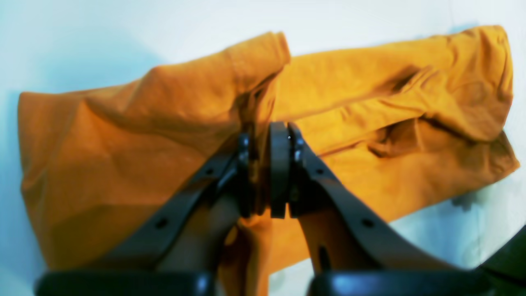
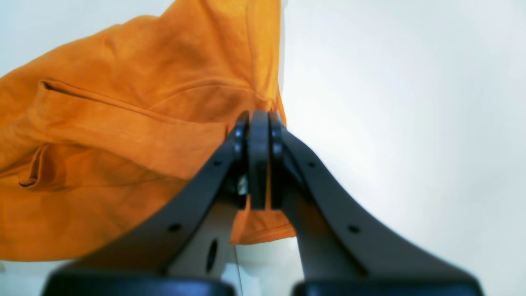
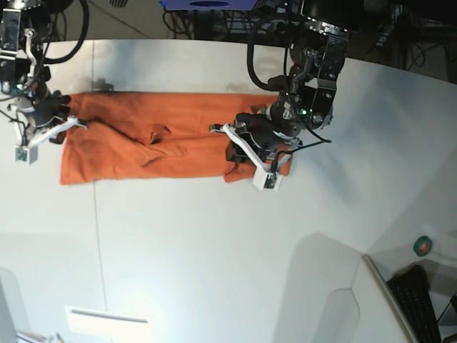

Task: Layout the t-shirt on the table in an organized manner, then fold the t-shirt properly
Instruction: 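Carry the strip end with the left gripper toward the right gripper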

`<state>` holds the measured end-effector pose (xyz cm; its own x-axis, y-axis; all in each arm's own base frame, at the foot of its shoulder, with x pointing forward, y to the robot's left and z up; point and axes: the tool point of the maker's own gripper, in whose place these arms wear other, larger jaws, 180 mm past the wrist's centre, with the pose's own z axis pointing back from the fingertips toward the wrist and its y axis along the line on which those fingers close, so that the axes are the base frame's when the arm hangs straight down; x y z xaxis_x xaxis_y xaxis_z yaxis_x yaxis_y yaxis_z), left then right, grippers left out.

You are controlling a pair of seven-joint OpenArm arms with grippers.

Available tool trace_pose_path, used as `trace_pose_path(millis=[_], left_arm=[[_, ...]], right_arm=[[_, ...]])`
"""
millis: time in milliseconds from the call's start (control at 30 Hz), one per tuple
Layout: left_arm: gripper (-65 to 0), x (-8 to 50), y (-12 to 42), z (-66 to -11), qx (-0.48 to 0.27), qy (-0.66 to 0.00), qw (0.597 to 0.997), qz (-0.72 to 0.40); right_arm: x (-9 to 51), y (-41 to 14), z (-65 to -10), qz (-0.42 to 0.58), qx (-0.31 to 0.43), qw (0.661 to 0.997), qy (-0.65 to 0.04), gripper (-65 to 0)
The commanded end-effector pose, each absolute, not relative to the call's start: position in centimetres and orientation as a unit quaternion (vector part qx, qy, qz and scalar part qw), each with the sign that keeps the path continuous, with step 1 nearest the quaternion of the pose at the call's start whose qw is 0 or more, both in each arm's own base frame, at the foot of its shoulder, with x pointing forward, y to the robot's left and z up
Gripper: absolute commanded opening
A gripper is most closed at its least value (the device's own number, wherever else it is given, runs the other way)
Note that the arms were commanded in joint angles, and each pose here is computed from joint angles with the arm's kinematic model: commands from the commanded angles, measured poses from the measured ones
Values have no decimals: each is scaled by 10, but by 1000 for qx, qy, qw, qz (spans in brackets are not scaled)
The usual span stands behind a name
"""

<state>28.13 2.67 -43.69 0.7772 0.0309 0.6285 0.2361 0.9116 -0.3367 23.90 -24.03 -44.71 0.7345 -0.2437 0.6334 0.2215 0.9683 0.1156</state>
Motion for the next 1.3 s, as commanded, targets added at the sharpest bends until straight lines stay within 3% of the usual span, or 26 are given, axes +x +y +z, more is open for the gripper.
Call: trace_pose_path(millis=[0, 1267], left_arm=[[-650, 297, 17, -419, -218, -357, 906, -55], [-650, 294, -21, -437, -242, -322, 912, -80]], right_arm=[[250, -246, -434, -122, 12, 922, -366, -650], [250, -246, -434, -122, 11, 922, -366, -650]])
